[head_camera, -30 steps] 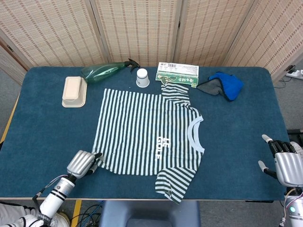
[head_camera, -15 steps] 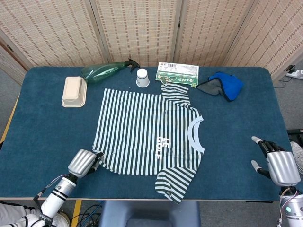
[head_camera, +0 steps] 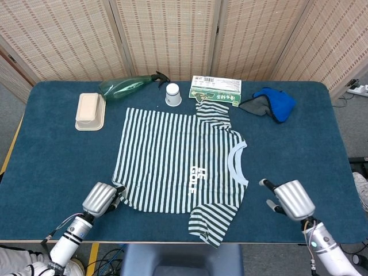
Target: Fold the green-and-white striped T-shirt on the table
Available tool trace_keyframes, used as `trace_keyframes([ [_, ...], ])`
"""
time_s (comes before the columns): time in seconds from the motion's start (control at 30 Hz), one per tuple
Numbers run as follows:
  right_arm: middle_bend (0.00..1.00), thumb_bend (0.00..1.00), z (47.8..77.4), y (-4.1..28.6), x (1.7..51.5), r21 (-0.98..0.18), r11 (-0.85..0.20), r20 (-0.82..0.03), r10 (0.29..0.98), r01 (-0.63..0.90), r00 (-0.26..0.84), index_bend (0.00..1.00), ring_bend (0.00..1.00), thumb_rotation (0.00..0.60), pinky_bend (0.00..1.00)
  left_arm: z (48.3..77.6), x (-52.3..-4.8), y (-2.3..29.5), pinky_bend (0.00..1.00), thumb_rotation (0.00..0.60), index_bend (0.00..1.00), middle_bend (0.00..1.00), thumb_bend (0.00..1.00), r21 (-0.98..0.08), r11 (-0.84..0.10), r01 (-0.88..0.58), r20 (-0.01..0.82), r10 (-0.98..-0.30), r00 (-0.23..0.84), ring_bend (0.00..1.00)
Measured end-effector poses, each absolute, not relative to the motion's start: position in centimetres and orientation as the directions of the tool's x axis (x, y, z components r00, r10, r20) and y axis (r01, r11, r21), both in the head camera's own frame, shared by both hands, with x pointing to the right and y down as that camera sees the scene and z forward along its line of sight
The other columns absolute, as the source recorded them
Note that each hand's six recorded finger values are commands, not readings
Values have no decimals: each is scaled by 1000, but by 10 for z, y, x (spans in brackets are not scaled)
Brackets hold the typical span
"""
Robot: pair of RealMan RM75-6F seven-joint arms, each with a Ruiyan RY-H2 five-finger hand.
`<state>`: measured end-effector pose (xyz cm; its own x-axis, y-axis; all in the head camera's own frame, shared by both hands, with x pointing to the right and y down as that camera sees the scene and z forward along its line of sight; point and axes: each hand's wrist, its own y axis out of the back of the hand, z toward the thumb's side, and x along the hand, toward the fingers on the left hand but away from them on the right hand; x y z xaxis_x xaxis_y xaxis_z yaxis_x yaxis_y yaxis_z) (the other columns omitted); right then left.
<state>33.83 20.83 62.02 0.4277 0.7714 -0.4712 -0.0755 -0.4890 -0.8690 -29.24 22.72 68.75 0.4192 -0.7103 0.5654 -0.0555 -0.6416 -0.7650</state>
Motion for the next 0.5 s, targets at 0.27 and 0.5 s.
trace_keyframes([
  [0.27,962,132,661,221,304,-814,-568,-542,670,-120,507,483,1000,600,1000,689,-296,229,1000,600,552,948,572,-757,-650,-57,577,-708,408,874],
  [0.5,962,163,681,226,292,-786,-599,-578,630,-150,519,483,1000,600,1000,691,-296,230,1000,600,550,948,572,-752,-656,-60,582,-705,405,874],
])
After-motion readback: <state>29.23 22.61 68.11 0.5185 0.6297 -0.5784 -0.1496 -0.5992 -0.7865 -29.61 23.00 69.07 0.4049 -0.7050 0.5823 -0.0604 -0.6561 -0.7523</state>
